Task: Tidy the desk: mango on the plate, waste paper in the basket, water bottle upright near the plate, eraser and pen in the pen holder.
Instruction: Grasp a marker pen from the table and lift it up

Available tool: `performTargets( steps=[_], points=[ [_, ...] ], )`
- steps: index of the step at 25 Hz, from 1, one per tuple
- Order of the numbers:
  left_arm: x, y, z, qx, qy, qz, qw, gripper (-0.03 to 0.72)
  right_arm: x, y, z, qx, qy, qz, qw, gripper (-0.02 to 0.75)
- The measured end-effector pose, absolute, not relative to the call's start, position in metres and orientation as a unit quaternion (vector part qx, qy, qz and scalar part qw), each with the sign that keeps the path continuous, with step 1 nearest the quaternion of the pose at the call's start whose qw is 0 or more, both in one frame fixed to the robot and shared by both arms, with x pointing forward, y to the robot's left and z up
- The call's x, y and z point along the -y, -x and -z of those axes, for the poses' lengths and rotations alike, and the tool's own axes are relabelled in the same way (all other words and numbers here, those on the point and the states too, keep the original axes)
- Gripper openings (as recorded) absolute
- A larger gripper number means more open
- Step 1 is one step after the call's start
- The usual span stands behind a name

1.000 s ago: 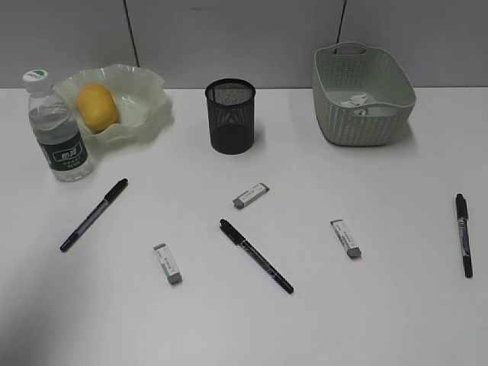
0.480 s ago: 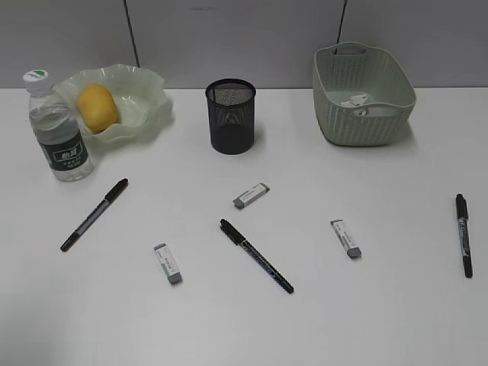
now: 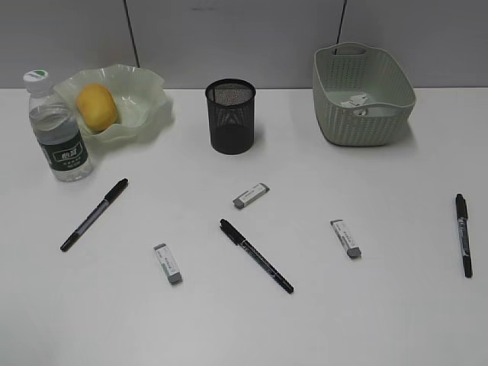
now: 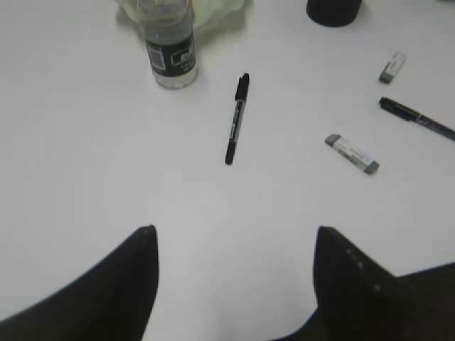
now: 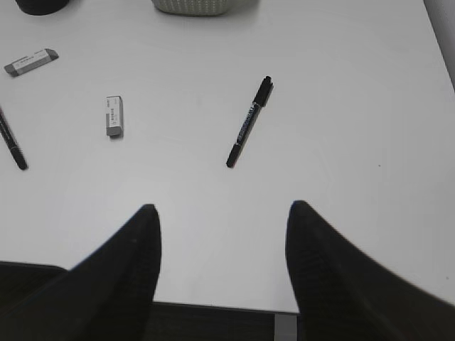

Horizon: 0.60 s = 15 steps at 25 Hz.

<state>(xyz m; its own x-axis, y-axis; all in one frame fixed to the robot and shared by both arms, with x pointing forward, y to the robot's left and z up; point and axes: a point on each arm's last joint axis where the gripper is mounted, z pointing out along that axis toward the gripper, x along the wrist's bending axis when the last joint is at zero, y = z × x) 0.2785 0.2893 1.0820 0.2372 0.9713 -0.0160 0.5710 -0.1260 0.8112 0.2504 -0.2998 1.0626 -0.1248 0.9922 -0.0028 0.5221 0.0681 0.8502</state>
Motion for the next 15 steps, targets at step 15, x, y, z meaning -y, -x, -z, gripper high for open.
performTargets(
  steps=[15],
  points=[
    [-0.29,-0.278,-1.056,-0.568,-0.719,-0.246,0.316,0.517,0.3,-0.25,-1.063,-0.656,-0.577,-0.364,0.323,0.448]
  ],
)
